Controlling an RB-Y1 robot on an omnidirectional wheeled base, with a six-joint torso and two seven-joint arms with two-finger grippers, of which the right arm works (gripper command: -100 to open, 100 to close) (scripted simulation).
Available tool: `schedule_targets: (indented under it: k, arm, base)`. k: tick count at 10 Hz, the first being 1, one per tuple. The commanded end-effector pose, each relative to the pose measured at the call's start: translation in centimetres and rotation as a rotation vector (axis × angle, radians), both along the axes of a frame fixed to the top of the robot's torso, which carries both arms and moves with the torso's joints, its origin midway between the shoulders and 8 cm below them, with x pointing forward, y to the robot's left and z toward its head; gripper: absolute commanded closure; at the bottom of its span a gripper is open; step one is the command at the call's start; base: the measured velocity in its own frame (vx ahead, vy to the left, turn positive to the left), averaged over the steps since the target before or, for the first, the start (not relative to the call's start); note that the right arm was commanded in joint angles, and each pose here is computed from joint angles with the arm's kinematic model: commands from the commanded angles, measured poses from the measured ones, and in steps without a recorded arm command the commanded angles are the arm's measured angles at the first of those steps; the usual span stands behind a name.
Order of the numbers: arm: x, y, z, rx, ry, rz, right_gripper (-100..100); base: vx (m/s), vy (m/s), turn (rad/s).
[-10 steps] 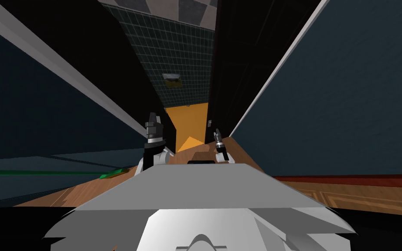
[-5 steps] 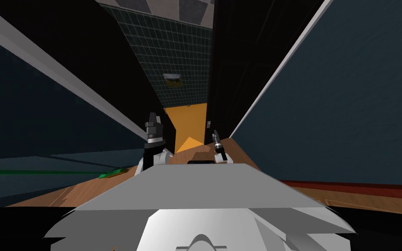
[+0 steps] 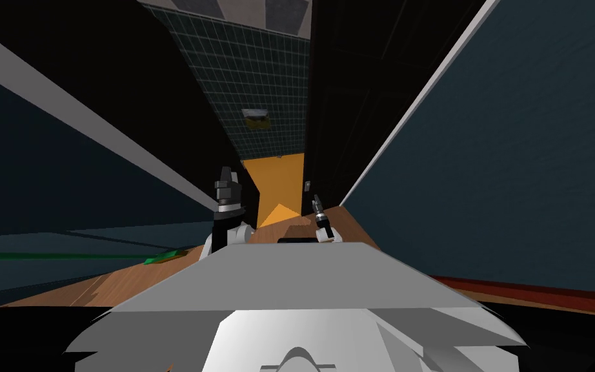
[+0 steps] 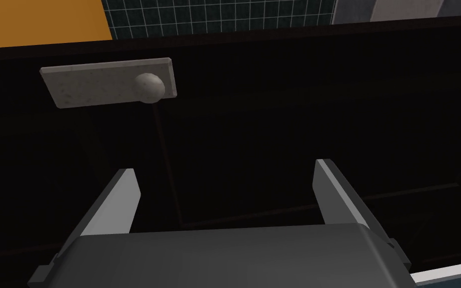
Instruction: Push the door open
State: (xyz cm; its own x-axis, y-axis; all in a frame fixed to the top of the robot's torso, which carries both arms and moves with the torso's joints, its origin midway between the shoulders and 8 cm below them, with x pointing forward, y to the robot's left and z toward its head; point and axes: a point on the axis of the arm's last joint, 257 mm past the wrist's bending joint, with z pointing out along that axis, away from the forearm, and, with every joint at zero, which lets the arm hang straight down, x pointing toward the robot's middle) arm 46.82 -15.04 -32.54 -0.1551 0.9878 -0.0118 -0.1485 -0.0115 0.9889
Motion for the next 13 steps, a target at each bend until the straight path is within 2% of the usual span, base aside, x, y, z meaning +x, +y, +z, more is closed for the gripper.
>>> schedule_targets:
  k: [1, 6, 7, 9, 11, 12, 13]
  arm:
    - [0.0, 0.6, -1.0, -0.004, 0.021, 0.01, -100]
    - [-0.2, 2.6, -3.8, -0.013, 0.081, 0.04, -100]
    - [-0.4, 3.4, -4.7, -0.015, 0.101, 0.052, -100]
    - [-0.5, 3.7, -5.0, -0.016, 0.109, 0.056, -100]
    - [-0.7, 4.8, -6.1, -0.018, 0.136, 0.072, -100]
    - [-0.7, 4.5, -5.9, -0.017, 0.128, 0.068, -100]
    - [-0.7, 2.9, -6.3, -0.045, 0.129, 0.061, -100]
  base:
    - [0.058, -0.078, 0.035]
    - [0.08, -0.089, 0.037]
    - [0.087, -0.086, 0.042]
    - [0.065, -0.063, 0.023]
    - [0.085, -0.091, 0.038]
    - [0.044, -0.047, 0.014]
    - [0.102, 0.001, 0.021]
